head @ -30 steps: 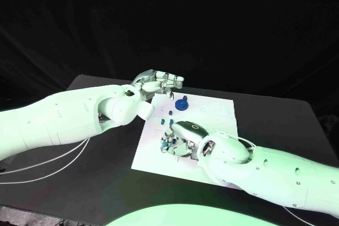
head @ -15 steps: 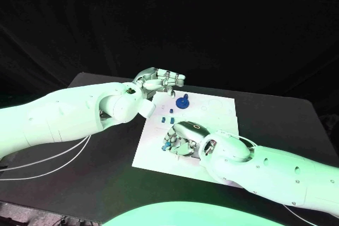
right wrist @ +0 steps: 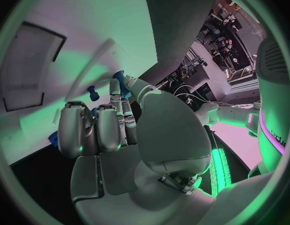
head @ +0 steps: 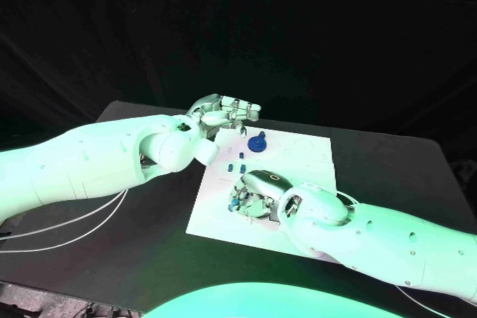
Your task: Assemble the parts on the task board
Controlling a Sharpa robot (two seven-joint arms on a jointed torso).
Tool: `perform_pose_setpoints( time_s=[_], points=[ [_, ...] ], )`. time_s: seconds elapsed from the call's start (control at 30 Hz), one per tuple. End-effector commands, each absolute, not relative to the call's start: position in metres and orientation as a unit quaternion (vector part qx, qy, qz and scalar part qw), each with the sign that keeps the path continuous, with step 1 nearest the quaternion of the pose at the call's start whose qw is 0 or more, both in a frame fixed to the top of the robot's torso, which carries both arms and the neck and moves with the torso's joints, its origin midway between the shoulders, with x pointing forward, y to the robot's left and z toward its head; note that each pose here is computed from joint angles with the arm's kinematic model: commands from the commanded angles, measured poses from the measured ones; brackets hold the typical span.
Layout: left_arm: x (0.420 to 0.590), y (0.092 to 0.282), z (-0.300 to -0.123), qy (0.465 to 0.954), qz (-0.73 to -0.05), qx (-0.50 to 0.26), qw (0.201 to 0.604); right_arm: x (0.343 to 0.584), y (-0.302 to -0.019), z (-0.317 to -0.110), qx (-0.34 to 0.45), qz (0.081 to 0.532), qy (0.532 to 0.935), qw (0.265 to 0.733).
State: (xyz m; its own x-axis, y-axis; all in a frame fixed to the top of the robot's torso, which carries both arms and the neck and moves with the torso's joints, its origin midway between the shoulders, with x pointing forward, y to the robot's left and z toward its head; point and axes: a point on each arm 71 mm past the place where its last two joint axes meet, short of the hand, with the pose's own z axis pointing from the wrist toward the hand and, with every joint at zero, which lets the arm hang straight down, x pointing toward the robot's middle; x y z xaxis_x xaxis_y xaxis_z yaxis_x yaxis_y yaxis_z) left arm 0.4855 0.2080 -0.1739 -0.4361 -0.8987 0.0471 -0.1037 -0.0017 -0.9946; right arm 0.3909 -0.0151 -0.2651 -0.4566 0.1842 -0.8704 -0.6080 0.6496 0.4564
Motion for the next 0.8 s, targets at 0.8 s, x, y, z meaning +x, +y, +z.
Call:
perform_pose_setpoints(
  time_s=[0.8],
  points=[
    [0.4847, 0.2064, -0.1731, 0.620, -0.585, -0.400, 0.336, 0.3865, -0.0158, -0.2640, -0.138, 0.396, 0.745, 0.518]
  ],
)
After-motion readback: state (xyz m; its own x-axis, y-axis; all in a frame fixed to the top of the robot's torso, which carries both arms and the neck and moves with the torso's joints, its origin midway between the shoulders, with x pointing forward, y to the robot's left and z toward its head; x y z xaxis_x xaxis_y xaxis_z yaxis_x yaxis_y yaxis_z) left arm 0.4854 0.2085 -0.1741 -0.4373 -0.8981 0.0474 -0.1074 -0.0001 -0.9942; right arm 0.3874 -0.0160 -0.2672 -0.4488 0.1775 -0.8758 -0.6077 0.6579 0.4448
